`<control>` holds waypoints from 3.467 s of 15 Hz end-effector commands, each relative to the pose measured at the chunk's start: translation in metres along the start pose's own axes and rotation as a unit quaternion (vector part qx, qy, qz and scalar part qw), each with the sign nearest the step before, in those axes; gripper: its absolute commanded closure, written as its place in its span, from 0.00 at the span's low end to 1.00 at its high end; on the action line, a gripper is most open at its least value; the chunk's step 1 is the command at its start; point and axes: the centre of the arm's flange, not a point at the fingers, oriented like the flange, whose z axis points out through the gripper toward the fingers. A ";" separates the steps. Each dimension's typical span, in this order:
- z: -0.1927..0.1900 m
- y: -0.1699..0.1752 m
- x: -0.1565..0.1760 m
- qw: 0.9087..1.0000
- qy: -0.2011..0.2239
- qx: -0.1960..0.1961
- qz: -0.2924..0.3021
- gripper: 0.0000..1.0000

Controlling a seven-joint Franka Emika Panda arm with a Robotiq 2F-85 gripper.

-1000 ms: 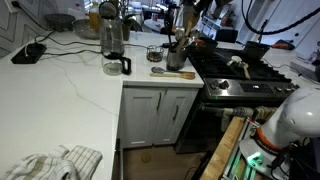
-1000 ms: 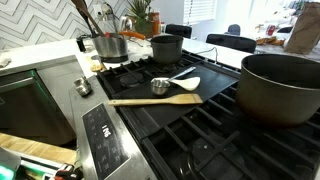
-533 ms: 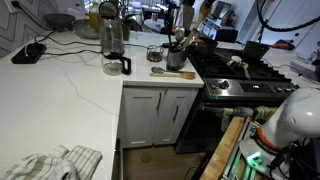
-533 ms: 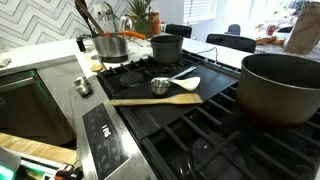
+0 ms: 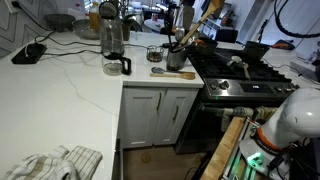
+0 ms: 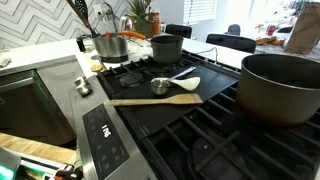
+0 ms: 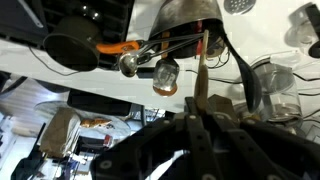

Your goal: Take a wooden spoon from the utensil holder and put it on the countertop

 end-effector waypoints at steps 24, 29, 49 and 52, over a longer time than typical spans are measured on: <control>0.221 0.110 -0.161 0.852 -0.170 0.334 0.365 0.94; 0.243 0.099 -0.153 0.849 -0.174 0.331 0.373 0.98; 0.343 -0.052 -0.104 0.854 -0.143 0.314 0.390 0.98; 0.352 -0.070 -0.099 0.854 -0.148 0.317 0.386 0.98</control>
